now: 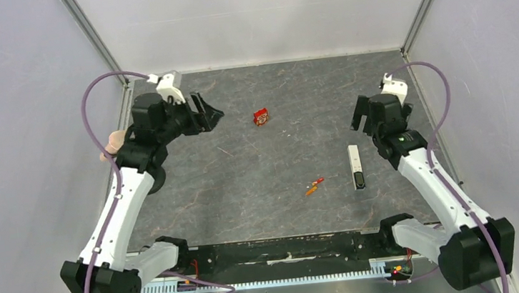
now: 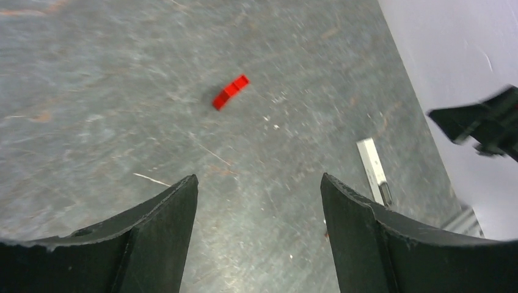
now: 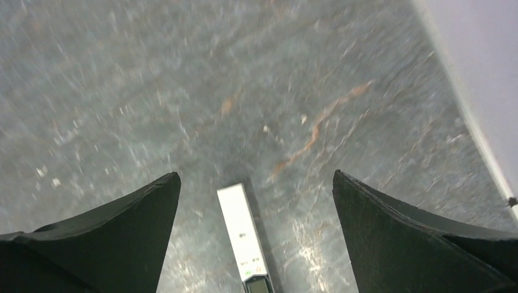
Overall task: Load the batteries into the remote control
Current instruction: Pick up the remote control from the center of the board.
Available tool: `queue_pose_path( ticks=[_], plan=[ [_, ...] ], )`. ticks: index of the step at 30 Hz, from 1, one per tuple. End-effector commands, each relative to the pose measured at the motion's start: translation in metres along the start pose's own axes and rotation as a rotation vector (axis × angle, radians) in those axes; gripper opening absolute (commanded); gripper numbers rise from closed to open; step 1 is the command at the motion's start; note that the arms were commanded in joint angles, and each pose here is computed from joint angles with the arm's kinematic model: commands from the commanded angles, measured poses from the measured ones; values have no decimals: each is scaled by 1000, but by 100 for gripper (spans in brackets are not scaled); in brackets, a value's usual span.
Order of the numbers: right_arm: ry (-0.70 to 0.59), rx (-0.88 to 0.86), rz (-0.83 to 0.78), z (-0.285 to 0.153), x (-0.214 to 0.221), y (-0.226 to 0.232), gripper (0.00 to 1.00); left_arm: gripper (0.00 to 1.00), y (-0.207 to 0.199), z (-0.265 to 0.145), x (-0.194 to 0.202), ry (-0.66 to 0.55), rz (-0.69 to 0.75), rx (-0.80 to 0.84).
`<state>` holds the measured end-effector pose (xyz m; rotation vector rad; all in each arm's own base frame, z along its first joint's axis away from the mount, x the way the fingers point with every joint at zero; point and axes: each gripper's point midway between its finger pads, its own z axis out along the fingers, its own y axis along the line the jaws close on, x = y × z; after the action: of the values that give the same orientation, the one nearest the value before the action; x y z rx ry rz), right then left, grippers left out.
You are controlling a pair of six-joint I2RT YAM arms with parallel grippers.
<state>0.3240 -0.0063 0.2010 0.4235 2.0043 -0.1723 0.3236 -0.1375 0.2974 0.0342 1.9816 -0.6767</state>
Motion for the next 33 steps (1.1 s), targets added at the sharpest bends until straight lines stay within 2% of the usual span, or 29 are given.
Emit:
queue_pose_path(
  ticks=[1, 7, 16, 28, 30, 33],
  plan=[
    [208, -60, -82, 7, 61, 6, 98, 79, -35, 10, 18, 42, 76, 136],
    [377, -127, -96, 12, 121, 14, 97, 78, -53, 28, 47, 85, 29, 185],
    [542, -99, -122, 18, 172, 12, 78, 77, -47, 31, 58, 93, 46, 147],
    [565, -85, -141, 29, 184, 12, 35, 77, -25, 21, 39, 62, 178, 11],
    [550, -123, -121, 28, 179, 20, 31, 77, -23, 18, 34, 43, 177, -5],
    [493, -254, -41, 23, 157, 48, 30, 77, -20, 13, 26, 1, 124, -46]
  ],
)
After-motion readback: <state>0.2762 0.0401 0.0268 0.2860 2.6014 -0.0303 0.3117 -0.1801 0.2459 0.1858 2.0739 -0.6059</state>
